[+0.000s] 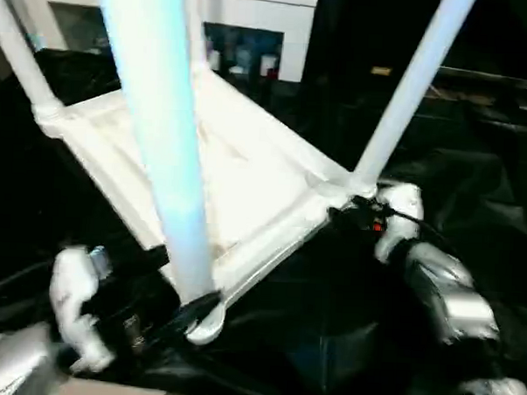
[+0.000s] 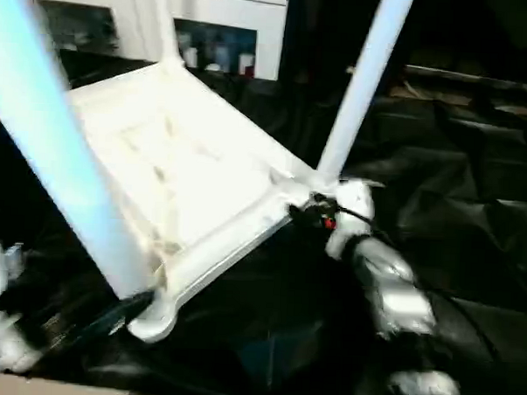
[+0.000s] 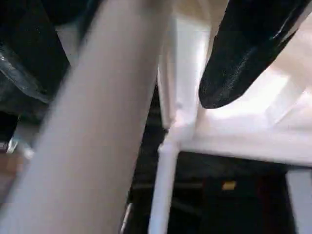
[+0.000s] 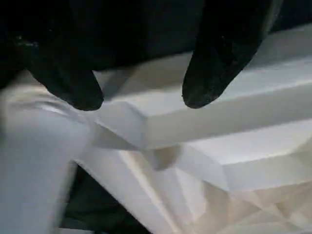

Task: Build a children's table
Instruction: Rotate table base

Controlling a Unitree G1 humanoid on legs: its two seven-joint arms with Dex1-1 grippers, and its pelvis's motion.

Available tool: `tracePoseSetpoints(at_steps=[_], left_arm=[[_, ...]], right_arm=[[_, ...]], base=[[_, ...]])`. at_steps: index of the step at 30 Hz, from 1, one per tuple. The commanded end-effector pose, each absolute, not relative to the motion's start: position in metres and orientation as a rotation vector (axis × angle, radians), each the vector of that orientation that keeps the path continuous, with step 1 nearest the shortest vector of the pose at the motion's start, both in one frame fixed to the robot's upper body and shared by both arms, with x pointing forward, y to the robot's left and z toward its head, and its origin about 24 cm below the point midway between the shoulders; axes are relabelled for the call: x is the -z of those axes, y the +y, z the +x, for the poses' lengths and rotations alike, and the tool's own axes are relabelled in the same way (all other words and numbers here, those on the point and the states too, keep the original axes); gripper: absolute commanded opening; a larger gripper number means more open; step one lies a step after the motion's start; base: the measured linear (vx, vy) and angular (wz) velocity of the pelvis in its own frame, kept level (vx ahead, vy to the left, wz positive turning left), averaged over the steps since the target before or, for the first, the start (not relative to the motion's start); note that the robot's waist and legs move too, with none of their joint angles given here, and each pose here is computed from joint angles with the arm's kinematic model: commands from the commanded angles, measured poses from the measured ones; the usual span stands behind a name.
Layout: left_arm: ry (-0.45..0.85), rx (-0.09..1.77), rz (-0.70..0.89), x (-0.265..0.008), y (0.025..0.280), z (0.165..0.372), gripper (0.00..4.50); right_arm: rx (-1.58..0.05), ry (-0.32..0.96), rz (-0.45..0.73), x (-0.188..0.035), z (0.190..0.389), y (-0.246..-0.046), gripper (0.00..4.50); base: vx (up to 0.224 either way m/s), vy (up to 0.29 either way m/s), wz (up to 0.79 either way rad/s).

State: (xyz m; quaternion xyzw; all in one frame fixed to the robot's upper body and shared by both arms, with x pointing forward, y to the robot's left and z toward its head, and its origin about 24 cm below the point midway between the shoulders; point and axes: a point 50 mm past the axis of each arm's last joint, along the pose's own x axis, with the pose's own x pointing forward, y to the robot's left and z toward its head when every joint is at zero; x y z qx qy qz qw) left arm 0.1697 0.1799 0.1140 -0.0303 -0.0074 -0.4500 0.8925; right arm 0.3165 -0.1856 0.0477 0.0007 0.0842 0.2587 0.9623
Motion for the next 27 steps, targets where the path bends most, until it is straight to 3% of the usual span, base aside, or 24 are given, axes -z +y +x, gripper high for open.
tracePoseSetpoints(at_steps=[1,4,9,11,18,25,27], left_arm=[[0.015,0.993,-0.090,-0.109,0.171,0.174,4.48],[0.009,1.028,-0.097,-0.108,0.161,0.184,4.48],[-0.010,1.105,-0.137,-0.111,0.134,0.204,4.48],[-0.024,1.181,-0.161,-0.116,0.114,0.214,4.48],[-0.033,1.316,-0.178,-0.114,0.075,0.231,4.48],[-0.032,1.379,-0.155,-0.110,0.044,0.241,4.48],[-0.046,1.334,-0.078,-0.106,0.027,0.258,4.48]], right_arm=[[-0.428,0.164,-0.011,-0.047,0.315,-0.199,3.08],[-0.331,0.206,-0.030,-0.037,0.315,-0.203,3.08],[-0.415,0.294,-0.069,-0.016,0.313,-0.172,3.08],[-0.461,0.308,-0.062,-0.011,0.318,-0.150,3.08],[-0.526,0.249,-0.014,-0.024,0.337,-0.113,3.08],[-0.521,0.241,-0.033,-0.026,0.343,-0.108,3.08],[-0.479,0.239,-0.049,-0.025,0.346,-0.115,3.08]], base=[[0.000,0.000,0.00],[0.000,0.000,0.00],[0.000,0.000,0.00],[-0.055,-0.002,0.02],[-0.047,0.003,-0.03],[0.000,0.000,0.00],[0.000,0.000,0.00]])
